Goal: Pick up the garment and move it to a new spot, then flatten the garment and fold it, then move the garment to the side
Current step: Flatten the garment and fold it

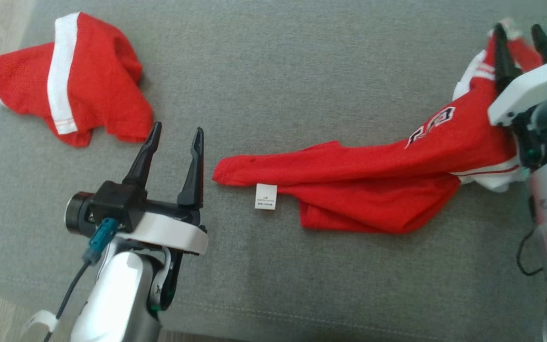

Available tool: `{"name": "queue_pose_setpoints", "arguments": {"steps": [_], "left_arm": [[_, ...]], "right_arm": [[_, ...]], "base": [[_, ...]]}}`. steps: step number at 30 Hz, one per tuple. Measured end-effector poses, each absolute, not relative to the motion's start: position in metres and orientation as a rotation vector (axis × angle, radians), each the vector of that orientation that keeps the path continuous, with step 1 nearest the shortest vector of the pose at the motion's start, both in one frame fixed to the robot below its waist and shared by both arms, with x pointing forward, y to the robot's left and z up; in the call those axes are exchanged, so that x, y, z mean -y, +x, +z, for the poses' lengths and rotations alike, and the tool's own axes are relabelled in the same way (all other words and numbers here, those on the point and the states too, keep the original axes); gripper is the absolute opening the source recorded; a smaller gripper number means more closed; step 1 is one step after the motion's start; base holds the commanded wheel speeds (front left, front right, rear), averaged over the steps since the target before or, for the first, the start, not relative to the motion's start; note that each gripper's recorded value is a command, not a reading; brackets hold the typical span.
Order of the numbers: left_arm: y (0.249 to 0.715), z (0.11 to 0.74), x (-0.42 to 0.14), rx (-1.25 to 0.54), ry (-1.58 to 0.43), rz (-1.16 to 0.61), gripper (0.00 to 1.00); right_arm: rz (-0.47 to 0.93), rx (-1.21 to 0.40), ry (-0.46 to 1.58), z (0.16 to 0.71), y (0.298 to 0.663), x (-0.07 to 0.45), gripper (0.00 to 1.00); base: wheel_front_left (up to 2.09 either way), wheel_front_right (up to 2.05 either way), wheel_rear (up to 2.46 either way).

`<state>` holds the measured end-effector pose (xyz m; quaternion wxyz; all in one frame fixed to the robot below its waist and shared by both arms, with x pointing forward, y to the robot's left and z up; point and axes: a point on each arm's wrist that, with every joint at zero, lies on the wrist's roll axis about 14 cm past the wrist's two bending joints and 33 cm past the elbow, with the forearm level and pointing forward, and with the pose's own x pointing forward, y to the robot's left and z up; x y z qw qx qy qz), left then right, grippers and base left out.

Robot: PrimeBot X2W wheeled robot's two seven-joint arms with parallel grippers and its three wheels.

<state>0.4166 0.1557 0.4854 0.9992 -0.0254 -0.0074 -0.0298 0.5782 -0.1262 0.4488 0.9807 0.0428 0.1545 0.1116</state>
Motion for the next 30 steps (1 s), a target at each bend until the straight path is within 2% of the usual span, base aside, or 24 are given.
{"name": "queue_pose_setpoints", "arguments": {"steps": [10, 16, 22, 30], "left_arm": [[0.42, 0.494, -0.142, 0.043, -0.051, -0.104, 1.0], [0.414, 0.494, -0.134, 0.041, -0.052, -0.132, 1.0], [0.407, 0.497, -0.13, 0.047, -0.045, -0.153, 1.0], [0.396, 0.493, -0.125, 0.032, -0.042, -0.17, 1.0]], "right_arm": [[0.241, -0.108, 0.045, 0.485, 0.552, 0.137, 1.0], [0.224, -0.019, 0.037, 0.506, 0.517, 0.154, 1.0], [0.168, -0.027, 0.032, 0.505, 0.471, 0.177, 1.0], [0.118, -0.121, 0.062, 0.486, 0.408, 0.177, 1.0]], "base": [[0.0, 0.0, 0.0], [0.0, 0.0, 0.0], [0.0, 0.0, 0.0], [0.0, 0.0, 0.0]]}}
